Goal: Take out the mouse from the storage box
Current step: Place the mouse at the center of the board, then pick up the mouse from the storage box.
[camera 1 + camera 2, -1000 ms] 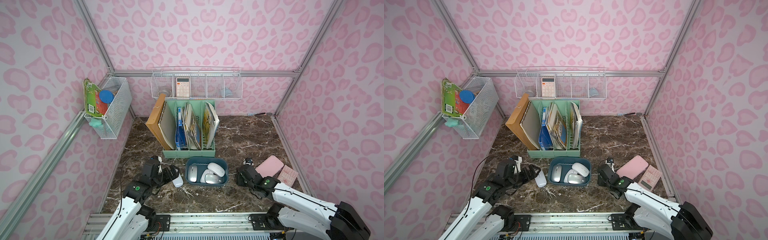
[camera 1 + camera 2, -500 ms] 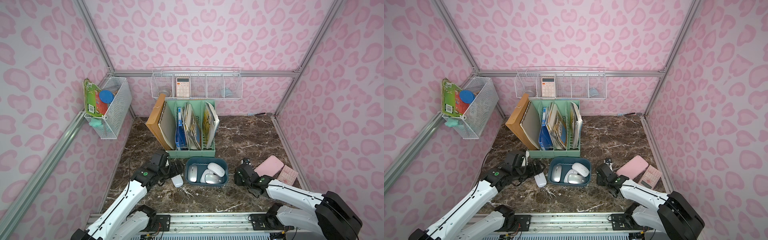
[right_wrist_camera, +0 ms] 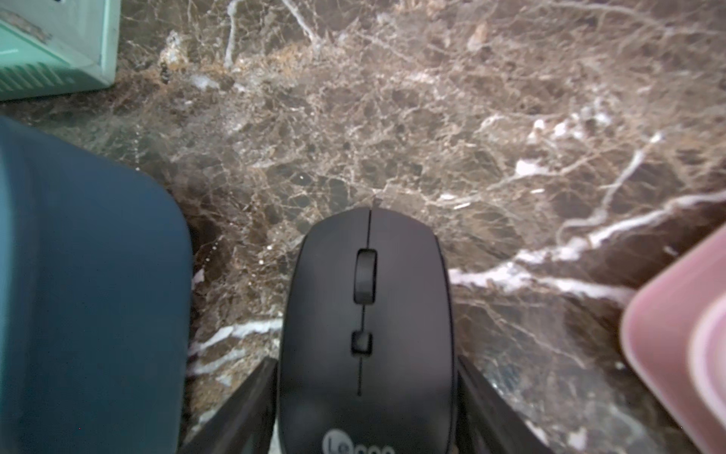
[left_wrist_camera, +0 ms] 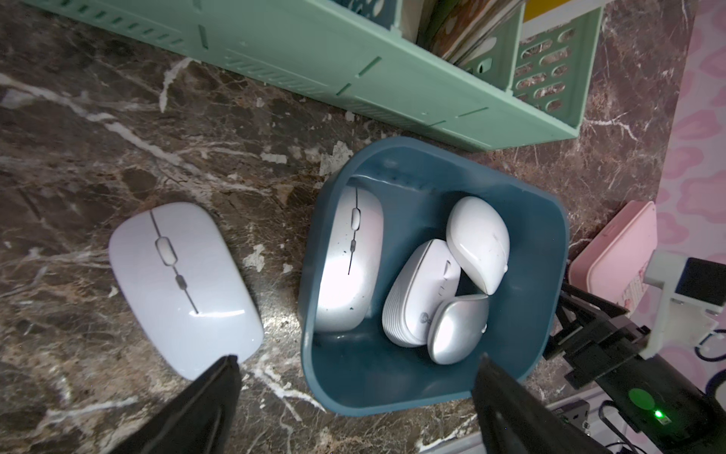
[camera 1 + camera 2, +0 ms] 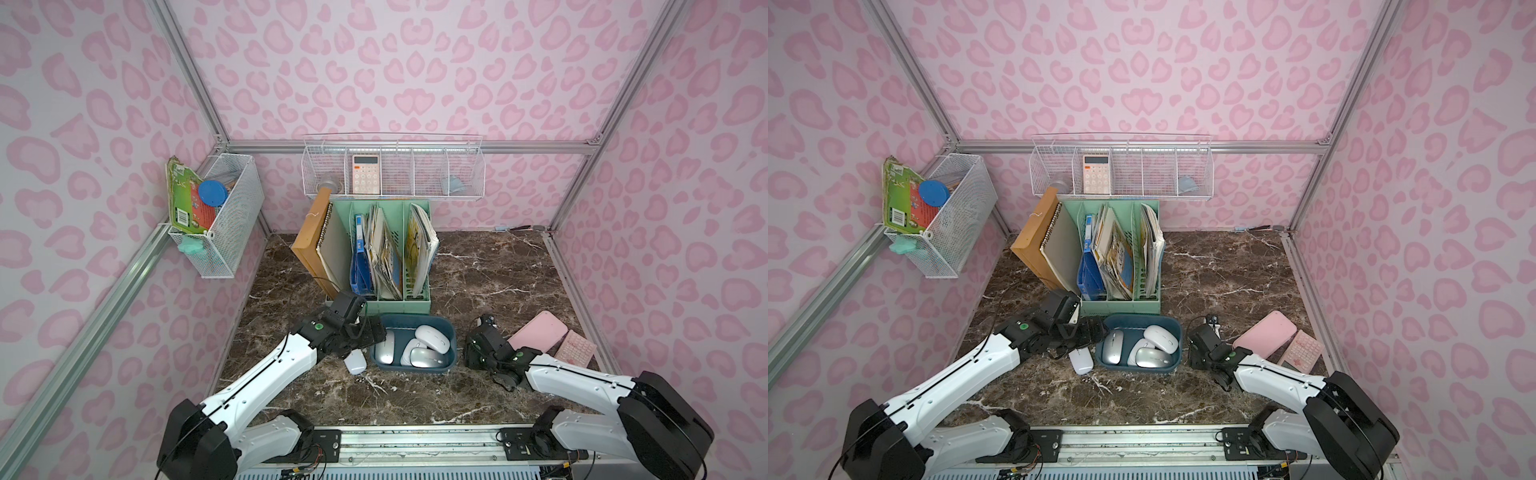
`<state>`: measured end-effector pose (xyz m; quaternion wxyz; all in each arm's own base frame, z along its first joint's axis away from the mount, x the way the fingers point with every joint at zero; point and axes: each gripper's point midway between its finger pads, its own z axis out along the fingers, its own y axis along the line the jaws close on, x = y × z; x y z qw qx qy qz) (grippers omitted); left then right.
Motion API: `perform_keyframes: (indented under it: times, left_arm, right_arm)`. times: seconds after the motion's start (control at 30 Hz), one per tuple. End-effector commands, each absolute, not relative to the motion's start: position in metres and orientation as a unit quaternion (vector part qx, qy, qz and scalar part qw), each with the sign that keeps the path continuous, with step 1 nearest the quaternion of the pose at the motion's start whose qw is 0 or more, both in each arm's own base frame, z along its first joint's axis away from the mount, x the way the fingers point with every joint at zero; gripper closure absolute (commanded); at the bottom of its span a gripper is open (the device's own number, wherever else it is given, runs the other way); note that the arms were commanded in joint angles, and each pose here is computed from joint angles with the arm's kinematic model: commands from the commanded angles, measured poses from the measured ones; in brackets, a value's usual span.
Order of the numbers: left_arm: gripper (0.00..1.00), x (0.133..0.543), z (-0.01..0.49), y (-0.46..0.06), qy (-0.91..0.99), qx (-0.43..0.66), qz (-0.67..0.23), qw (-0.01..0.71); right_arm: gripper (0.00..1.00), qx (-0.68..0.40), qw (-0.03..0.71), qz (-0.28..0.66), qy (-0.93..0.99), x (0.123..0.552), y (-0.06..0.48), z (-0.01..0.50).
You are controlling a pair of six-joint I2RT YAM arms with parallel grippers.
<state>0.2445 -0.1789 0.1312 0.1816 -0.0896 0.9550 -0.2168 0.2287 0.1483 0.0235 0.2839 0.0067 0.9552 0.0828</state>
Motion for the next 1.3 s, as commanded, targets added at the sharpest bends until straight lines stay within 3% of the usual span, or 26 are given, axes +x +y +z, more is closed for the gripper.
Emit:
perform_keyframes:
  times: [0.0, 0.47, 0.73, 0.9, 1.27]
  left_arm:
    - [0.05, 0.254, 0.132, -0.191, 0.956, -0.084, -0.209, 0.19]
    - [0.14, 0.285, 0.098, -0.272, 0.954, -0.062, -0.237, 0.171]
    - [0.2, 0.302, 0.077, -0.299, 0.944, -0.071, -0.272, 0.171]
    - [0.29, 0.307, 0.066, -0.311, 0.941, -0.07, -0.289, 0.164]
    - [0.34, 0.304, 0.05, -0.336, 0.939, -0.055, -0.309, 0.139]
  right_arm:
    - [0.25, 0.009, 0.283, 0.087, 0.955, 0.228, 0.149, 0.025]
    - [0.2, 0.002, 0.388, 0.146, 0.91, 0.232, 0.144, 0.074]
    - [0.19, -0.002, 0.402, 0.162, 0.901, 0.227, 0.142, 0.076]
    - [0.18, -0.003, 0.403, 0.16, 0.901, 0.227, 0.141, 0.076]
    - [0.18, 0.001, 0.405, 0.158, 0.901, 0.228, 0.14, 0.076]
